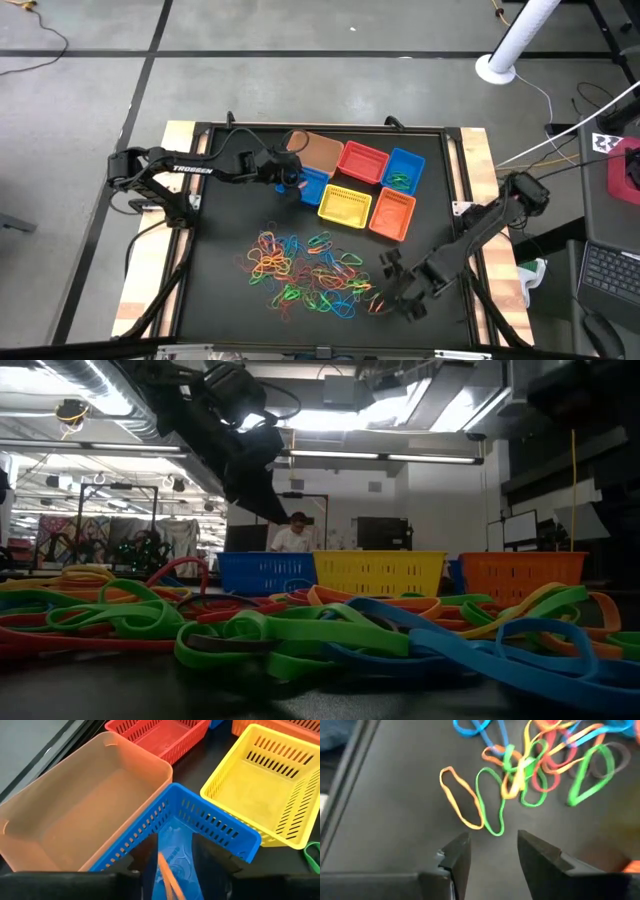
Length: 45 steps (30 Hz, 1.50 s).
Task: Sort rubber bands into baskets
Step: Put the orange rubber band into the left blue basket
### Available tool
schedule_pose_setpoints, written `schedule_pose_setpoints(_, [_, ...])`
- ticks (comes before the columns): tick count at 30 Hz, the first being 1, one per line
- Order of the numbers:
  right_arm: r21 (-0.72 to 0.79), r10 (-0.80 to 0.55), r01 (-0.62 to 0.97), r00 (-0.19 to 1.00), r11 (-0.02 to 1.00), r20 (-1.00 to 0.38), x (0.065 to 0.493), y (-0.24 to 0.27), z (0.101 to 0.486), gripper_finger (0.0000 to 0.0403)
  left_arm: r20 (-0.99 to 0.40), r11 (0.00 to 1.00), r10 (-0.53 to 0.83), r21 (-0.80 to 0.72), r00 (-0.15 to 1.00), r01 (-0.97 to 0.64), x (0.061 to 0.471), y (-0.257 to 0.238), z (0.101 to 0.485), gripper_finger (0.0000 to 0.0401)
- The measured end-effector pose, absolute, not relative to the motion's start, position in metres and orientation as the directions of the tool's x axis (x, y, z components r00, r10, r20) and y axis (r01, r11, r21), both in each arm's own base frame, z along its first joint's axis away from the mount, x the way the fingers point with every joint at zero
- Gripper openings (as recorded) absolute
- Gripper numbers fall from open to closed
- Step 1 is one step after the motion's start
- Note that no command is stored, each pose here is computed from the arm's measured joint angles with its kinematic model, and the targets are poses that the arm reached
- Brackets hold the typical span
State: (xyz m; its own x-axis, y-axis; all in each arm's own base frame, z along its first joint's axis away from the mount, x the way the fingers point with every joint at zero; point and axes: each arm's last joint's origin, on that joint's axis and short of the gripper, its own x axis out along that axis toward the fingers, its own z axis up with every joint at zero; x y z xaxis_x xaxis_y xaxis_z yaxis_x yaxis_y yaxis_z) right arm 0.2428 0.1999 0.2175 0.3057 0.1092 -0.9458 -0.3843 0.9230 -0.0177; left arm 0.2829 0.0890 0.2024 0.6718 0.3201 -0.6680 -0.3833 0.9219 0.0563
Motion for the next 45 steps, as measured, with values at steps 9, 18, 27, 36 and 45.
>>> schedule_pose_setpoints(9, [0.041,0.141,-0.412,0.215,0.91,-0.967,0.253,0.215,0.183,0.0161,-0.669,0.923,0.309,0.037,0.676,-0.384,0.284,0.084,0.202,0.0136])
schedule_pose_setpoints(18, [0.077,0.207,-0.412,0.282,0.908,-0.937,0.261,0.222,0.184,0.0161,-0.669,0.93,0.294,0.037,0.683,-0.365,0.286,0.078,0.202,0.0136])
schedule_pose_setpoints(27, [0.143,0.271,-0.387,0.299,0.911,-0.915,0.27,0.231,0.172,0.0161,-0.669,0.939,0.277,0.036,0.69,-0.341,0.288,0.071,0.202,0.0136])
schedule_pose_setpoints(36, [0.155,0.258,-0.32,0.313,0.935,-0.914,0.269,0.23,0.167,0.0161,-0.669,0.946,0.262,0.036,0.696,-0.321,0.289,0.065,0.202,0.0137])
schedule_pose_setpoints(45, [0.197,0.269,-0.242,0.319,0.95,-0.909,0.263,0.228,0.153,0.0161,-0.669,0.956,0.252,0.06,0.7,-0.286,0.29,0.06,0.202,0.0137])
